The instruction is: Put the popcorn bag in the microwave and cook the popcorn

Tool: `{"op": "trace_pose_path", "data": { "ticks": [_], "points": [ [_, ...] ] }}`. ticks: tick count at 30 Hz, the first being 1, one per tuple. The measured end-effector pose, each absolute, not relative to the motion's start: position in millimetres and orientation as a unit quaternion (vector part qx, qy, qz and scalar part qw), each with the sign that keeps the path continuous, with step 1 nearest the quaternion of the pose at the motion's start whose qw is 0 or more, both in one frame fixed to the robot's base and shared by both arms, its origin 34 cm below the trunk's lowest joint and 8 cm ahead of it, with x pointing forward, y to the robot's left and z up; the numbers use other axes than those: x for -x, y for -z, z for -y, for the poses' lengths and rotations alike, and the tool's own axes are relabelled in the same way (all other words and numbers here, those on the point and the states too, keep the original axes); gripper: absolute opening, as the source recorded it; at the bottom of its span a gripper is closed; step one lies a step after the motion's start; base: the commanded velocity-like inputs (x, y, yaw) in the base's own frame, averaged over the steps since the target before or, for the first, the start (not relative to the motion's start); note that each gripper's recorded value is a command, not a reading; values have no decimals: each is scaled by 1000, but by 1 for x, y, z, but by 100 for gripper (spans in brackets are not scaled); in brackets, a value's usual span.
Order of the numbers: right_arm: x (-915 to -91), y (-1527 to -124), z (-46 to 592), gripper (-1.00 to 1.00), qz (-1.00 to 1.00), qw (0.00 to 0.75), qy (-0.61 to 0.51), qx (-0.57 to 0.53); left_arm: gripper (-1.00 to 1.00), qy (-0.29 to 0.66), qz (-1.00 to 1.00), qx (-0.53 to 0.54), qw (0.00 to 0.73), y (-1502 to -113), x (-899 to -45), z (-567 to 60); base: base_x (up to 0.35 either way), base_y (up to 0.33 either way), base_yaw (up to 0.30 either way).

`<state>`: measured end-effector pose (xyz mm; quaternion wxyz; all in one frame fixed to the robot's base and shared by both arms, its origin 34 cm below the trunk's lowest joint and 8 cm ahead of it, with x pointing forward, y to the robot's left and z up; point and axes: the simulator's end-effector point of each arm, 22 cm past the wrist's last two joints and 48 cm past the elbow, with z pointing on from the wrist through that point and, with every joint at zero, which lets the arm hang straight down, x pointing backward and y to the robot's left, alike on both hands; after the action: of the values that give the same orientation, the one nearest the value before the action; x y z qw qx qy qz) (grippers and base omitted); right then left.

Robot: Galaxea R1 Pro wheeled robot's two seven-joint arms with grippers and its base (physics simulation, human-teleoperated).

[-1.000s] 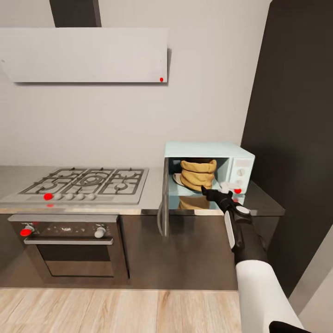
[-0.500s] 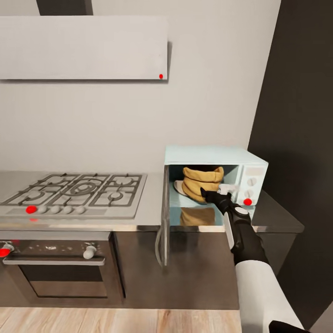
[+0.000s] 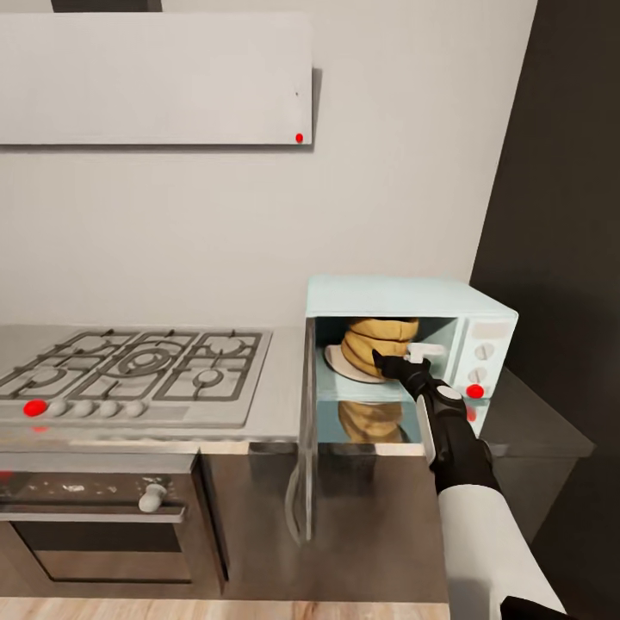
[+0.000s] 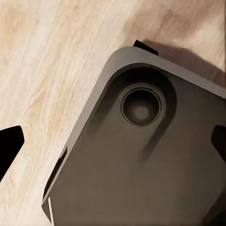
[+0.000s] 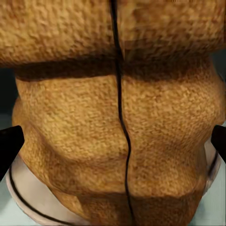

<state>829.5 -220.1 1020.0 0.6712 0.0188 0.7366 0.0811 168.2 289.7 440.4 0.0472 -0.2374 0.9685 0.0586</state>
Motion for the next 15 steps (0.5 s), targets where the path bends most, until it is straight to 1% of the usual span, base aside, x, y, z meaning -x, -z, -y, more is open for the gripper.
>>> {"op": "trace_pose_path", "data": {
  "ticks": [2,4,7,15],
  "points": [
    [-830,-1020,220,100,-737,671,-81,-19,100,-59,-969,237,47,-440,-168,-290,32,0,0],
    [-830,-1020,220,100,-737,671,-82,-18,100,-59,-969,237,47,-440,-168,-290,-82,0,0],
    [-830,-1019,220,100,-737,670,-82,-19,100,-58,-968,240,49,-440,-170,-288,-293,0,0],
    [-829,-1023,218,100,-736,672,-86,-14,100,-58,-967,241,49,-440,-171,-288,-341,0,0]
  ]
}}
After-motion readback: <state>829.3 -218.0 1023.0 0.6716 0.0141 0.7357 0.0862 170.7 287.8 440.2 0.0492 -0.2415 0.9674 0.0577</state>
